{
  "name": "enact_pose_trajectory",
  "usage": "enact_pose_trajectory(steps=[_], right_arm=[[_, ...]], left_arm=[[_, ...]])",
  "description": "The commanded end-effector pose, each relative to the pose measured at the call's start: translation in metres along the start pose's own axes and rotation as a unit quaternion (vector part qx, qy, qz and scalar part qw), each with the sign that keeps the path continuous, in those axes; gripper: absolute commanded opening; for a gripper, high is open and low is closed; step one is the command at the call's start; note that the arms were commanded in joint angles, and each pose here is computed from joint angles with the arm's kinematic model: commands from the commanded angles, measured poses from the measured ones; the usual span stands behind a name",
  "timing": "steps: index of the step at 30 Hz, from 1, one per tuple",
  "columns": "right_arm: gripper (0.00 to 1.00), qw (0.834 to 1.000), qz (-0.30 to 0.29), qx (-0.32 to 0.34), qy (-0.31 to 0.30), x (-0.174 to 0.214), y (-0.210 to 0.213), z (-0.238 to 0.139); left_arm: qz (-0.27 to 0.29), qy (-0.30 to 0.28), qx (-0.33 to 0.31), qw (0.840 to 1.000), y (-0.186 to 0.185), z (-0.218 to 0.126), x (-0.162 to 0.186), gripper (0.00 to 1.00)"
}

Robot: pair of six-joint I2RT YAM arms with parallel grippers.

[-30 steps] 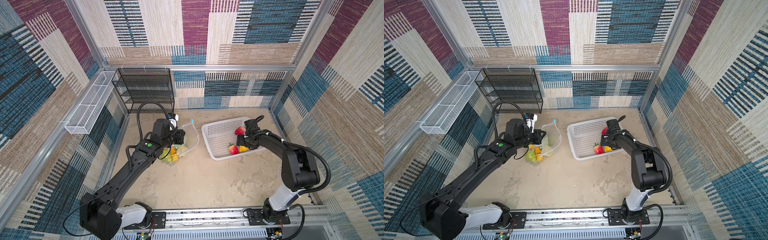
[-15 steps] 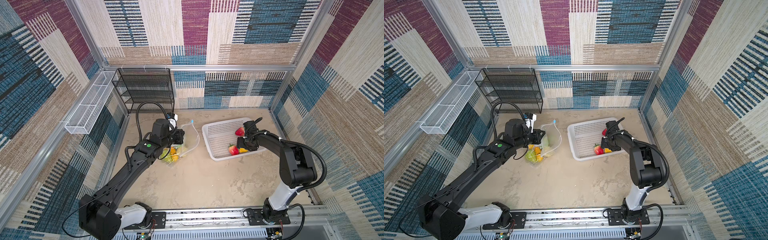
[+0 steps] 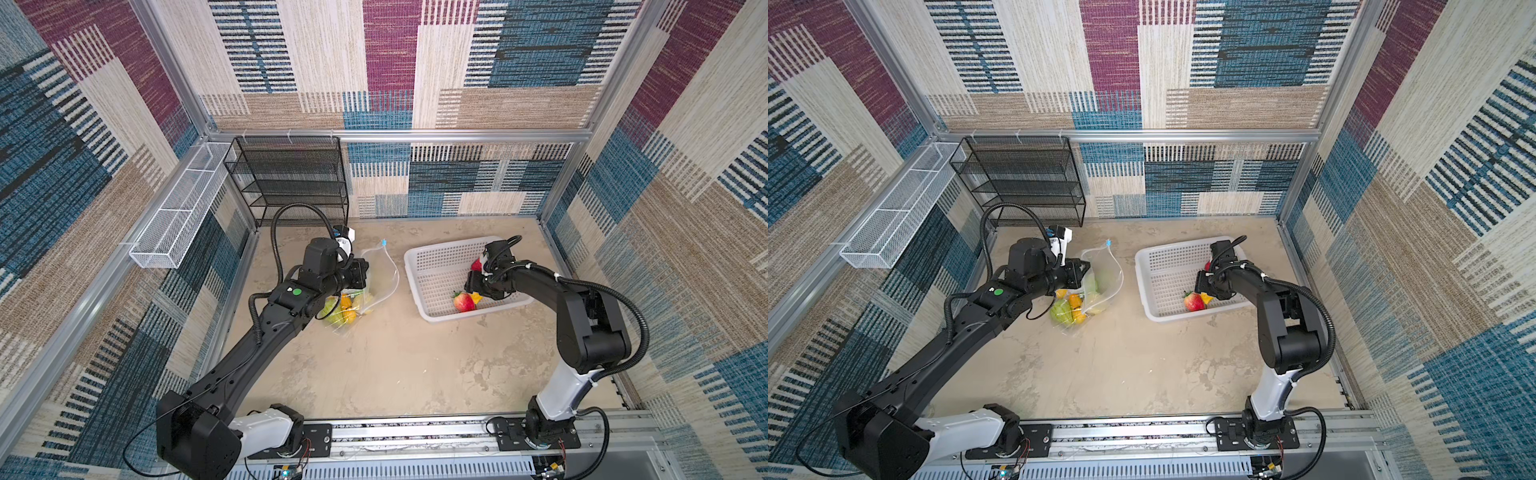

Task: Place the food in the zip-top bag and seal the zipper
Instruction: 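Lower the right gripper and grasp the small yellow fruit in the basket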

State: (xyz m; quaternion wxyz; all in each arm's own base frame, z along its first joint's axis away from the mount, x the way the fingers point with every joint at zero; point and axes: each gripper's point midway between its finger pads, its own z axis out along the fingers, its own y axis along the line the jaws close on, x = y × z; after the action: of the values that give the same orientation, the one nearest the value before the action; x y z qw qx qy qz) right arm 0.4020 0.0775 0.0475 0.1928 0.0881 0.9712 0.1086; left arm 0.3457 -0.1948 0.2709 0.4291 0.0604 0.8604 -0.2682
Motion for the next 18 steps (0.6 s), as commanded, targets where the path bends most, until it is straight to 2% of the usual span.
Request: enact_pose_trajectory(steps=[1, 5, 11, 18], right_arm=[[0.67, 1.0, 0.005, 0.008, -0.008, -0.004, -0.003, 0.006], [0.65, 1.0, 0.005, 0.019, -0.007, -0.001, -0.007, 0.011], [0.52, 1.0, 0.002, 0.026, -0.011, -0.002, -0.01, 0.012], [0.48, 0.997, -0.025, 0.028, -0.065, -0.024, -0.005, -0.021]], left_arm=[[0.014, -0.011, 0.0, 1.0, -0.001, -0.002, -0.005, 0.0], [0.014, -0.012, 0.0, 1.0, -0.001, -0.002, -0.005, 0.0], [0.012, -0.01, -0.001, 1.0, 0.0, -0.001, -0.004, 0.0], [0.012, -0.01, 0.0, 1.0, 0.0, 0.0, -0.004, 0.0]])
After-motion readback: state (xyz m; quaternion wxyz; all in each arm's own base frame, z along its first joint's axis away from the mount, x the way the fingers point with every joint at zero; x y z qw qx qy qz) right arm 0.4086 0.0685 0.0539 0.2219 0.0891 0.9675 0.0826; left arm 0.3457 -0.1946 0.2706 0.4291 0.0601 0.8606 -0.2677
